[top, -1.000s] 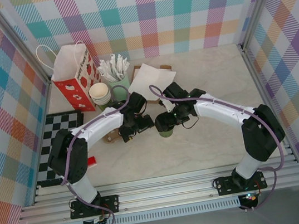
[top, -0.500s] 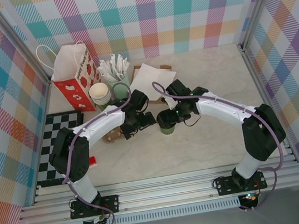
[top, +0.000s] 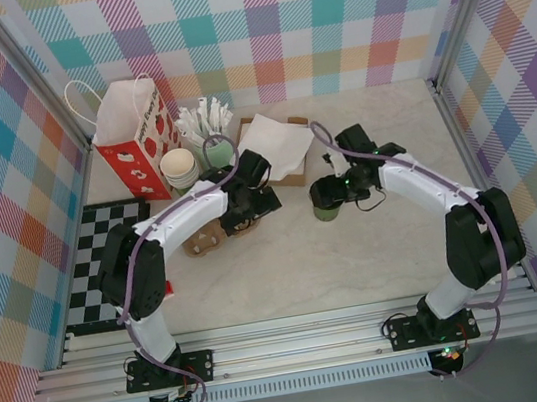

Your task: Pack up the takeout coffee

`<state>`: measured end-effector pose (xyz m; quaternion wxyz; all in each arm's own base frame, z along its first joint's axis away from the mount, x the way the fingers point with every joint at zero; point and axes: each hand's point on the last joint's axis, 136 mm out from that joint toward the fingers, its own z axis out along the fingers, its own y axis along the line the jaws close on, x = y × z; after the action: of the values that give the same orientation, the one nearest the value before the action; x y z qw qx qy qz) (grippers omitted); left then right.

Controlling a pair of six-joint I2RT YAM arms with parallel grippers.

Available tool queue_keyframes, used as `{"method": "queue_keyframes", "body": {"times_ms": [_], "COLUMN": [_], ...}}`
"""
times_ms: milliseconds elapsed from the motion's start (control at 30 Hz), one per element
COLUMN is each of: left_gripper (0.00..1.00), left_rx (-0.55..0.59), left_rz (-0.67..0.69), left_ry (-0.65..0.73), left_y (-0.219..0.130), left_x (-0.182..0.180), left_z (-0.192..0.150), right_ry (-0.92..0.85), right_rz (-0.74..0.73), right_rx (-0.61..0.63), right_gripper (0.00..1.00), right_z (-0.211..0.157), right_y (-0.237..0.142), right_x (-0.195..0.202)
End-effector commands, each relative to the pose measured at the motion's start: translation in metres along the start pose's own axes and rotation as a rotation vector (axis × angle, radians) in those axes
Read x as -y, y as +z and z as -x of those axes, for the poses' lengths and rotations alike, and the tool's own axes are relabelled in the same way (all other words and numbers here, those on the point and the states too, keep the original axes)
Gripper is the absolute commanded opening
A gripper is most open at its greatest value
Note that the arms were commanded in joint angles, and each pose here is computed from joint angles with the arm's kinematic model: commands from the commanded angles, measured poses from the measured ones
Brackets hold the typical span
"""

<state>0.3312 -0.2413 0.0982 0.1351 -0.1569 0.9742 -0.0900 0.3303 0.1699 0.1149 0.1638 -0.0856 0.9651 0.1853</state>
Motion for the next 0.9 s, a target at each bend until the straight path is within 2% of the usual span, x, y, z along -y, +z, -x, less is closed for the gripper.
{"method": "queue_keyframes", "body": {"times_ms": [0,167,300,567,667,867], "left_gripper": [1.00,1.00,1.00,1.00,1.00,1.00], "left_rx": [0.112,0.232,0.334,0.470,0.485,0.441], "left_rz": [-0.037,-0.049,-0.040,-0.064,-0.091,-0.105], "left_ry": [0.044,0.045,0.004,-0.051,-0.068,-0.048], "left_y": [-0.030,-0.058,-0.080,-0.106,-0.114,-0.118], "left_x": [0.003,-0.012,-0.035,-0.073,-0.082,-0.089], "left_z": [0.015,0.028,0.038,0.044,0.044,0.041], "right_ry": [0.030,0.091,0.132,0.160,0.196,0.258], "right_rz": [-0.020,-0.060,-0.076,-0.113,-0.114,-0.133], "right_rx": [0.029,0.091,0.120,0.107,0.064,0.007], "right_gripper": [0.80,0.80,0.80,0.81,0.81,0.84], "right_z": [0.017,0.059,0.095,0.145,0.149,0.149], "right_y": [-0.009,-0.021,-0.013,0.010,0.018,0.023], "right_x": [0.025,0.066,0.094,0.114,0.117,0.121]}}
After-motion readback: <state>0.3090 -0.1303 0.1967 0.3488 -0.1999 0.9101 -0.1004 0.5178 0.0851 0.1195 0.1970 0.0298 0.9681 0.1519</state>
